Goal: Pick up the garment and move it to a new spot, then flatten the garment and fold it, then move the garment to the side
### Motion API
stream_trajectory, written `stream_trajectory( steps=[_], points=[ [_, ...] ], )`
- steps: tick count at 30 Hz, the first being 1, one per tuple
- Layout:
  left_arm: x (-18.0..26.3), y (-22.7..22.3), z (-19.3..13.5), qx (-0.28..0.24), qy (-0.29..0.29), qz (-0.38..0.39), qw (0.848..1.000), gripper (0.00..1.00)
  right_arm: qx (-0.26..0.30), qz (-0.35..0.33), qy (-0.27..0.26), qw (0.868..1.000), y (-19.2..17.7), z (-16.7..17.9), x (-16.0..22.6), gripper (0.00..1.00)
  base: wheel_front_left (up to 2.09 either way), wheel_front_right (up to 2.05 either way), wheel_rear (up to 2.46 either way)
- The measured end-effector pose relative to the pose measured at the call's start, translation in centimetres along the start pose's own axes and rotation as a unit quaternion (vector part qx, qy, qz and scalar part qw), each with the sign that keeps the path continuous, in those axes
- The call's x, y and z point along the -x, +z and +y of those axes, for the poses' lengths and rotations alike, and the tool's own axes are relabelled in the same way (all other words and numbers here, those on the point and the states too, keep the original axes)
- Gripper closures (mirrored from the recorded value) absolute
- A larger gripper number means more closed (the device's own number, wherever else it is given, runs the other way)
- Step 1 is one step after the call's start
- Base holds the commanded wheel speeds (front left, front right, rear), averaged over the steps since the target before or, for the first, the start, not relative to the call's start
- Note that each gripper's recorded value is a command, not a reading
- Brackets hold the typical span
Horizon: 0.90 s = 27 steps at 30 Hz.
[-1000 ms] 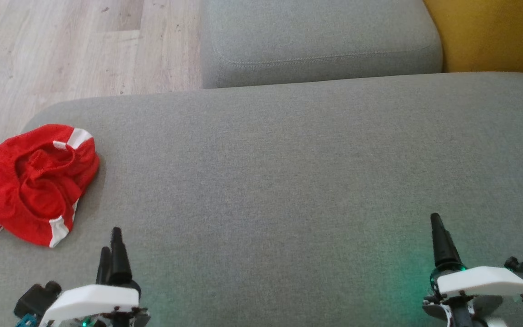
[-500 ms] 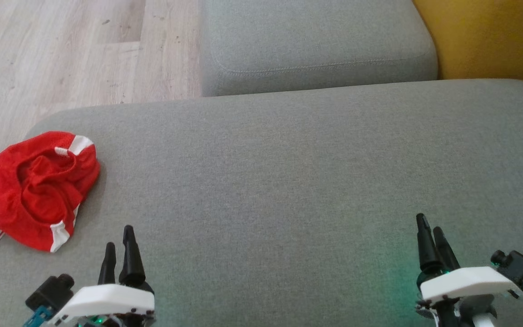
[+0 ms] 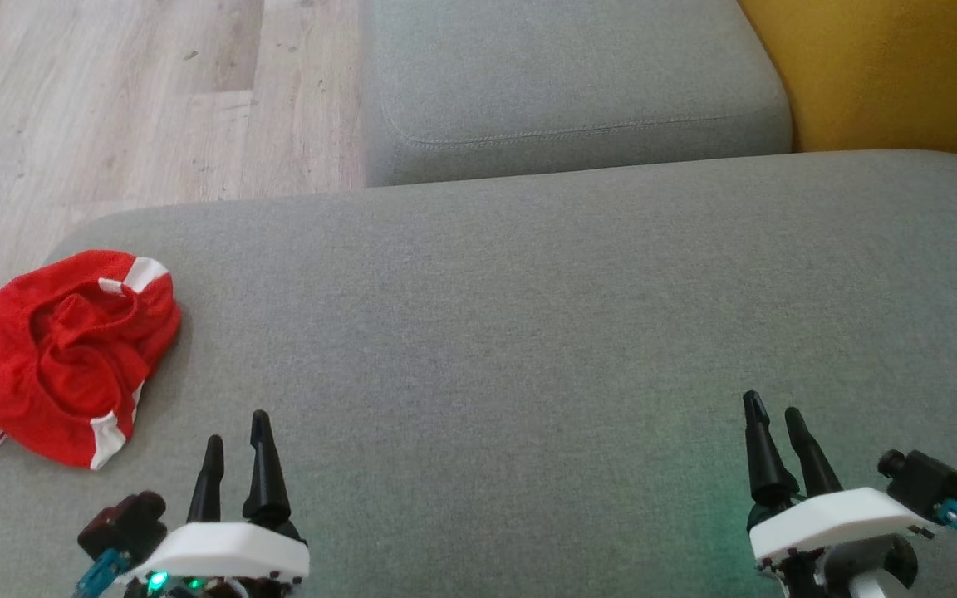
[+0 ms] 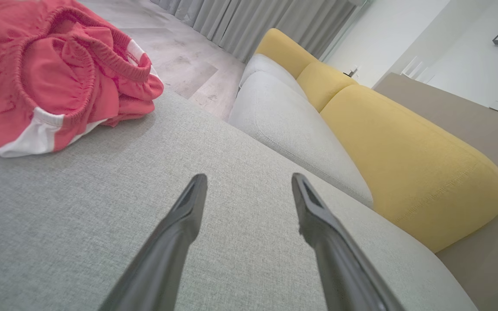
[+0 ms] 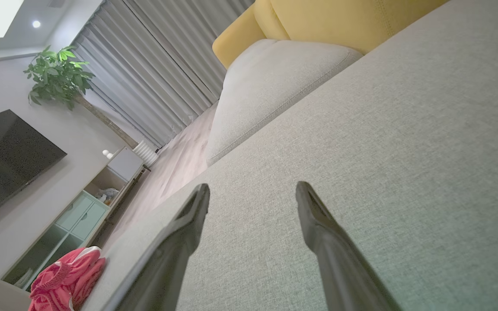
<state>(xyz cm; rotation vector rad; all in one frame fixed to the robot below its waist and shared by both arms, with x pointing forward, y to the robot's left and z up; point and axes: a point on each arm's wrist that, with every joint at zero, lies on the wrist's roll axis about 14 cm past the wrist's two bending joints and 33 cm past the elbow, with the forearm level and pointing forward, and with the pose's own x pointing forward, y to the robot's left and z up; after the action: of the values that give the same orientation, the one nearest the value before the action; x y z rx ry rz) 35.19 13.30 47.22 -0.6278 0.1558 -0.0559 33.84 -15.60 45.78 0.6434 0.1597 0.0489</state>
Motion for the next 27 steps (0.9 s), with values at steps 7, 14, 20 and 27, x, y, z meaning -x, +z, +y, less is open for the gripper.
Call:
stream_trajectory(
  steps=[7,14,20,27],
  points=[
    [0.1,-0.1,-0.1,-0.037,-0.004,-0.005,0.999,0.0,0.046,-0.006,0.007,0.999,0.2,0.3,0.1,0.0,0.0,0.0,0.0],
    [0.2,-0.4,-0.2,-0.087,-0.01,-0.006,0.996,0.0,0.091,-0.008,0.021,0.996,0.0,0.9,0.2,0.0,0.0,0.0,0.0],
    [0.3,-0.4,-0.4,-0.118,-0.015,-0.011,0.993,0.0,0.13,-0.01,0.029,0.991,0.0,1.3,0.3,0.0,0.0,0.0,0.0],
    [0.4,-0.4,-0.3,-0.166,-0.013,-0.017,0.986,0.0,0.174,-0.016,0.039,0.984,0.0,1.6,0.5,0.0,0.0,0.0,0.0]
  ],
)
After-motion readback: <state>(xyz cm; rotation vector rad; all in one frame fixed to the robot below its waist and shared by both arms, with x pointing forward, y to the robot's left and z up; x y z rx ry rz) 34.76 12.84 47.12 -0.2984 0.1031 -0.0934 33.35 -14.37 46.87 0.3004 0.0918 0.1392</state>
